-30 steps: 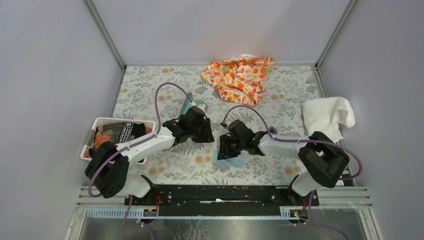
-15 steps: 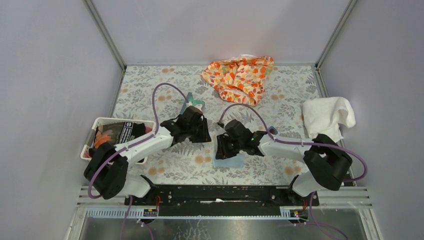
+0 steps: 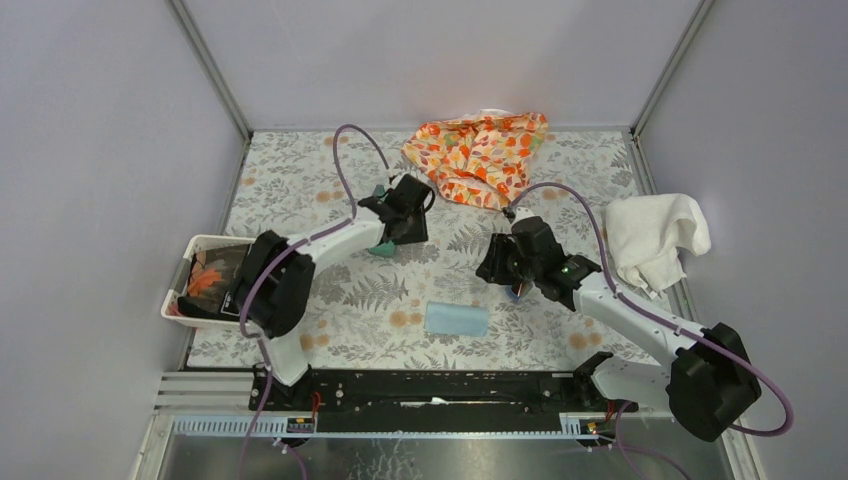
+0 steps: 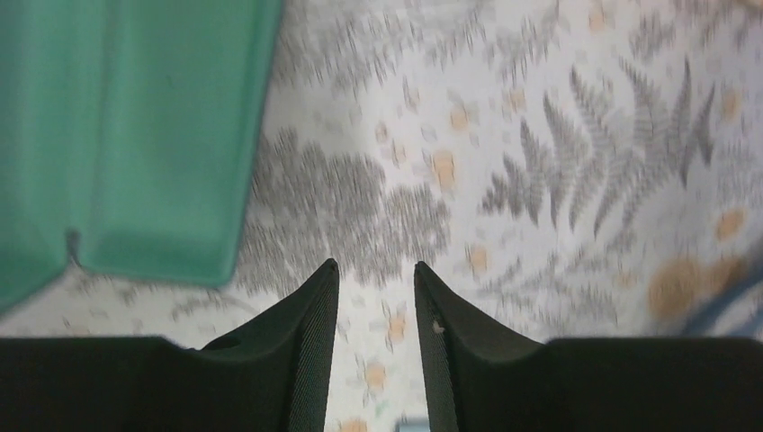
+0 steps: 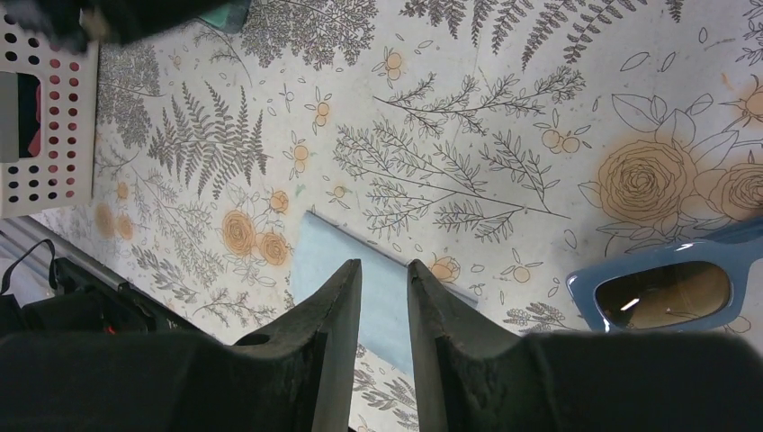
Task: Organize the sunglasses
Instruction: Adjust the sunglasses case at the center of the board.
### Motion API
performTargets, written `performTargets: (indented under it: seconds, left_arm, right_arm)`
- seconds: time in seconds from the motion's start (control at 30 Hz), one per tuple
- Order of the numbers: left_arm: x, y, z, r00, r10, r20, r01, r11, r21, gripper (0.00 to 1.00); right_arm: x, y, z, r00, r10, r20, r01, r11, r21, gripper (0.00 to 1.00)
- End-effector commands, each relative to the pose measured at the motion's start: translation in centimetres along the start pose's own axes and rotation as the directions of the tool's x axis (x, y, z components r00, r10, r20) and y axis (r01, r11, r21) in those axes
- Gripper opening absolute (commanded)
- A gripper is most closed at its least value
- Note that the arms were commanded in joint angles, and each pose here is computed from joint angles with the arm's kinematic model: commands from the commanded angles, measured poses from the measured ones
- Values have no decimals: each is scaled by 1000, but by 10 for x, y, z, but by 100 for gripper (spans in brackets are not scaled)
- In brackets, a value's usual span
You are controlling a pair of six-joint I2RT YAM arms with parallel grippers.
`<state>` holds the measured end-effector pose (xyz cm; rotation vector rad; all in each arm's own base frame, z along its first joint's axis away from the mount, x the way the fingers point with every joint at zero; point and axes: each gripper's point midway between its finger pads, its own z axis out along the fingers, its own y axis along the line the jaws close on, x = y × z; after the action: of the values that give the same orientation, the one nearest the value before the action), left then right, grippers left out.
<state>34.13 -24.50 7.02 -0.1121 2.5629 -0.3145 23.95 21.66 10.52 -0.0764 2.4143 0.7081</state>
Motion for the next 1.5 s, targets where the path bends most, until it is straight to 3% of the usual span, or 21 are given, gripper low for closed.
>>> performTargets:
  seconds: [0.0,0.27,0.47,0.67,0.83,1.13,1.3,1.47]
  left_arm:
    - [-46,29,23,998,7,56,1,990,-139,43]
    - [-95,38,53,994,43,97,-21,976,-216,52]
    - [-87,45,86,996,85,17,-80,977,-200,52]
    - [-61,39,93,992,120,-50,-124,986,-110,50]
    - [-37,19,77,983,172,-65,-170,985,29,49]
    - [17,-11,42,934,341,-106,-325,935,141,48]
    - [17,-21,18,925,373,-71,-365,925,106,51]
    - [0,-35,-19,957,289,-2,-286,949,131,58]
  right_arm:
    - [4,-7,-7,1000,-3,-2,3,1000,27,33]
    - [14,-8,-5,999,18,-27,-18,1000,14,33]
    - [13,-5,-6,999,19,-34,-19,1000,3,33]
    - [15,-7,-7,999,23,-31,-23,1000,9,33]
    - [16,-6,-6,999,27,-36,-27,1000,3,33]
    - [18,-4,-2,998,24,-50,-24,1000,-13,33]
    - [25,-10,-2,998,19,-66,-18,1000,6,34]
    - [44,-26,-2,993,40,-107,-34,998,60,34]
